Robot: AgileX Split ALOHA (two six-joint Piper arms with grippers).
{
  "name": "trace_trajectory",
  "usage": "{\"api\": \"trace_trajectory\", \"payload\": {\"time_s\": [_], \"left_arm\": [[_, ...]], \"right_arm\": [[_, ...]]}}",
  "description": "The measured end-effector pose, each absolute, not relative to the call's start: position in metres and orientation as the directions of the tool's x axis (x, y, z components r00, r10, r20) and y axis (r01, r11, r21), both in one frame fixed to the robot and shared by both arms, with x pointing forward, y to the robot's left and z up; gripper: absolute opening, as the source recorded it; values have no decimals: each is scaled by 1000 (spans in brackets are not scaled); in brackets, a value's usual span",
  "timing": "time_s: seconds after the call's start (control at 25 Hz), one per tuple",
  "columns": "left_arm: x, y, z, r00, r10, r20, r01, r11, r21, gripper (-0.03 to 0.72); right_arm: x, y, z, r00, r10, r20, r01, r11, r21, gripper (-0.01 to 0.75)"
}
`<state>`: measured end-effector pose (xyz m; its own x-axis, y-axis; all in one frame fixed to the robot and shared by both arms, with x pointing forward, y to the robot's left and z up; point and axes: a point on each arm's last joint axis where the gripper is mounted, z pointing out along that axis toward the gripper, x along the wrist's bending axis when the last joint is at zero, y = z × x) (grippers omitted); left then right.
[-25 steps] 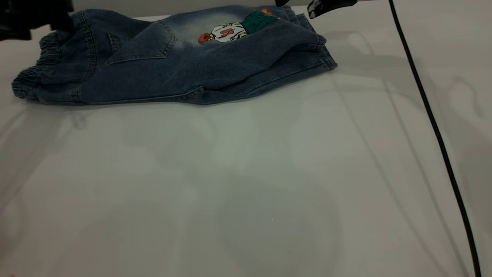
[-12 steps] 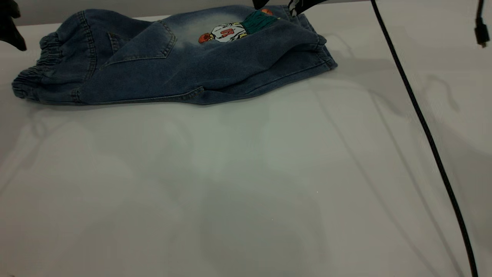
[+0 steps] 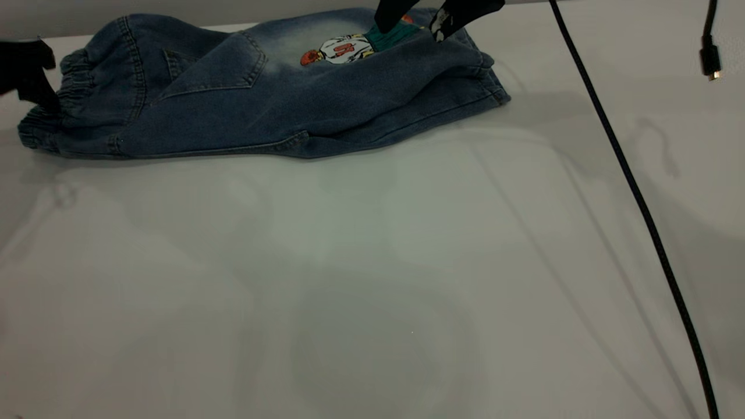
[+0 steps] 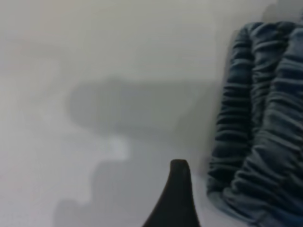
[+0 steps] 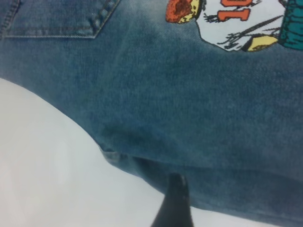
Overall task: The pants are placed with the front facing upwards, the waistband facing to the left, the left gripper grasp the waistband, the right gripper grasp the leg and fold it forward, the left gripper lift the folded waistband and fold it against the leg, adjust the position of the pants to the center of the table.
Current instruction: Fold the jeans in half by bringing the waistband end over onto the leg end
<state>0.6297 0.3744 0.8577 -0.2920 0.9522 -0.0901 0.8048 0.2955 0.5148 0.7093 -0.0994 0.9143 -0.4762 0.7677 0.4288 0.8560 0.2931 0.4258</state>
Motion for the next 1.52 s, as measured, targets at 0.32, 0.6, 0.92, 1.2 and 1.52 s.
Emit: {"api": "trace_trajectory", "payload": {"time_s": [0.32, 0.6, 0.92, 1.2, 1.52], "left_arm": [[631, 375, 833, -301, 950, -83, 807, 300, 509, 594], [634, 368, 824, -308, 947, -94, 795, 311, 521, 505], [640, 340, 826, -233, 968, -89, 797, 243, 553, 134], [640, 334, 848, -215, 972, -97, 797, 232, 557, 66], [639, 333, 907, -154, 985, -81, 756, 171, 632, 66]], "right_arm": [[708, -98, 914, -482, 767, 424, 854, 302, 424, 549], [709, -98, 914, -481, 769, 422, 852, 298, 430, 544], [709, -98, 914, -481, 768, 422, 852, 296, 431, 515], [706, -83, 916, -500, 757, 421, 836, 295, 463, 510], [701, -51, 919, -540, 755, 372, 783, 288, 551, 510]]}}
